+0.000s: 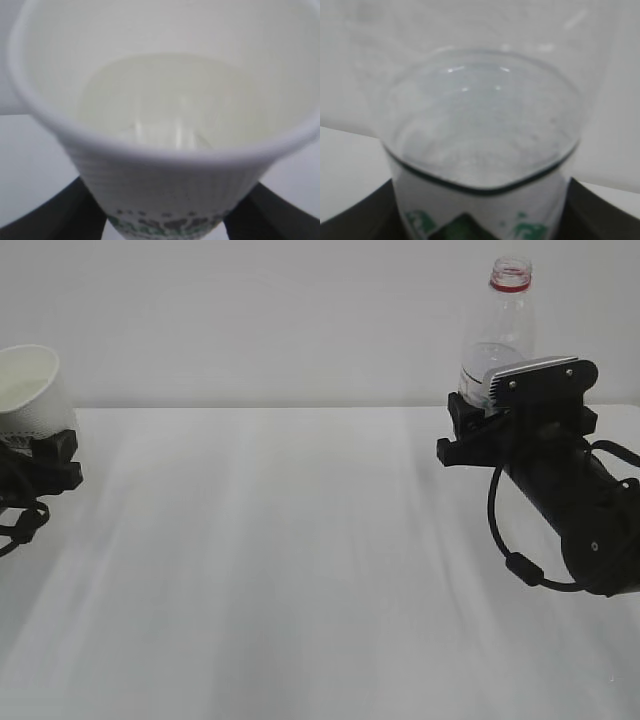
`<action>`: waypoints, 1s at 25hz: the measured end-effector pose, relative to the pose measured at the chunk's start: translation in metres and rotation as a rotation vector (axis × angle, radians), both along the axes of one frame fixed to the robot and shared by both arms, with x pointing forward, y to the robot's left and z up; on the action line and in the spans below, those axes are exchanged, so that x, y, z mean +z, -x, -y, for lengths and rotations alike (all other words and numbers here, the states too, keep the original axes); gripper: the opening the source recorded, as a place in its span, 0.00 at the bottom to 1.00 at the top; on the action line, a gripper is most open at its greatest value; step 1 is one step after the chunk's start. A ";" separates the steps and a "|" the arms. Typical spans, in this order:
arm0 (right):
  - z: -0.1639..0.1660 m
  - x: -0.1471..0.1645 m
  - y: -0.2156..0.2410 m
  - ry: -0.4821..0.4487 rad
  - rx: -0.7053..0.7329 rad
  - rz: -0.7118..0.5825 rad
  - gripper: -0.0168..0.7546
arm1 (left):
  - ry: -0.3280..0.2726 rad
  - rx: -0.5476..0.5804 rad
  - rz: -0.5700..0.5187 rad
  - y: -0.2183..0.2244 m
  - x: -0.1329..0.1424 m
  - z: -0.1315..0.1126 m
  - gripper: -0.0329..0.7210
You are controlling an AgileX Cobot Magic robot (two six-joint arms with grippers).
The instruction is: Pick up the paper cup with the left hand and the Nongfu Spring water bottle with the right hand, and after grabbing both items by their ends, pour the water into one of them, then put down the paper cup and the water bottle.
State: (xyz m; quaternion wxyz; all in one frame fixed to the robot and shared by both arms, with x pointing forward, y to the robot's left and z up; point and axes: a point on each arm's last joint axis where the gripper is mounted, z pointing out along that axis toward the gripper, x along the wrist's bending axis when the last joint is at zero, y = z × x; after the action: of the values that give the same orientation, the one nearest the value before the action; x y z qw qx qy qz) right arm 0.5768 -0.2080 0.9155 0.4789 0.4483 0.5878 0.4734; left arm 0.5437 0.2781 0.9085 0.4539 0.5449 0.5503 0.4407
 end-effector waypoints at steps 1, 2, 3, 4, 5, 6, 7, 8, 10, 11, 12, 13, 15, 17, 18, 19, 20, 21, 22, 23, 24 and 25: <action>0.000 0.000 0.000 0.000 0.000 0.000 0.63 | 0.000 0.000 0.000 -0.001 -0.001 0.000 0.68; 0.000 0.000 0.000 0.000 0.000 0.000 0.63 | 0.000 0.000 0.001 -0.003 -0.002 0.000 0.68; 0.000 0.000 0.000 0.000 0.000 0.000 0.63 | 0.000 0.000 0.002 -0.005 -0.002 0.000 0.68; 0.000 0.000 0.000 0.000 0.000 0.000 0.63 | 0.000 0.000 0.003 -0.007 -0.003 0.001 0.68; 0.000 0.000 0.000 0.000 0.000 0.000 0.63 | 0.002 0.000 0.007 -0.009 -0.003 0.001 0.68; 0.000 0.000 0.000 0.000 0.000 0.000 0.63 | 0.005 0.001 0.015 -0.012 -0.002 0.001 0.68; 0.000 0.000 0.000 0.000 0.000 0.000 0.63 | 0.008 0.001 0.022 -0.014 0.000 0.001 0.68; 0.000 0.000 0.000 0.000 0.000 0.000 0.63 | 0.011 0.001 0.028 -0.017 0.002 0.002 0.68; 0.000 -0.001 0.000 0.001 0.000 -0.002 0.63 | 0.020 0.002 0.046 -0.022 0.006 0.002 0.67; 0.000 -0.001 0.000 0.001 0.000 -0.002 0.63 | 0.026 0.003 0.047 -0.024 0.007 0.003 0.67; 0.000 -0.001 0.000 0.001 0.000 -0.002 0.63 | 0.035 0.004 0.046 -0.027 0.008 0.003 0.67; 0.000 -0.001 0.000 0.001 0.000 -0.002 0.63 | 0.043 0.005 0.038 -0.029 0.008 0.003 0.67; 0.000 -0.001 0.000 0.001 0.000 -0.002 0.63 | 0.051 0.005 0.035 -0.033 0.009 0.004 0.67; 0.000 -0.001 0.000 0.001 0.000 -0.002 0.63 | 0.054 0.005 0.028 -0.036 0.008 0.004 0.67; 0.000 -0.001 0.000 0.001 0.000 -0.002 0.63 | 0.054 0.005 0.023 -0.038 0.006 0.004 0.67; 0.000 -0.001 0.000 0.001 0.000 -0.002 0.63 | 0.058 0.006 0.018 -0.039 0.004 0.004 0.67; 0.000 -0.001 0.000 0.001 0.000 -0.002 0.63 | 0.061 0.007 0.009 -0.041 0.001 0.005 0.66; 0.000 -0.001 0.000 0.001 0.000 -0.002 0.63 | 0.066 0.009 -0.004 -0.042 -0.004 0.005 0.66; 0.000 -0.001 0.000 0.001 0.000 -0.002 0.63 | 0.072 0.011 -0.014 -0.043 -0.008 0.005 0.66; 0.000 -0.001 0.000 0.001 0.000 -0.002 0.63 | 0.078 0.012 -0.025 -0.043 -0.011 0.005 0.66; 0.000 -0.001 0.000 0.001 0.000 -0.002 0.63 | 0.082 0.014 -0.037 -0.045 -0.015 0.005 0.66; 0.000 -0.001 0.000 0.001 0.000 -0.002 0.63 | 0.083 0.015 -0.052 -0.046 -0.019 0.005 0.66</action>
State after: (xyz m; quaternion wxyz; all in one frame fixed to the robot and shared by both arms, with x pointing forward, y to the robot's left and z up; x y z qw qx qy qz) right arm 0.5769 -0.2080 0.9149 0.4785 0.4486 0.5884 0.4728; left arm 0.5894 0.2732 0.8895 0.4582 0.5326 0.5837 0.4069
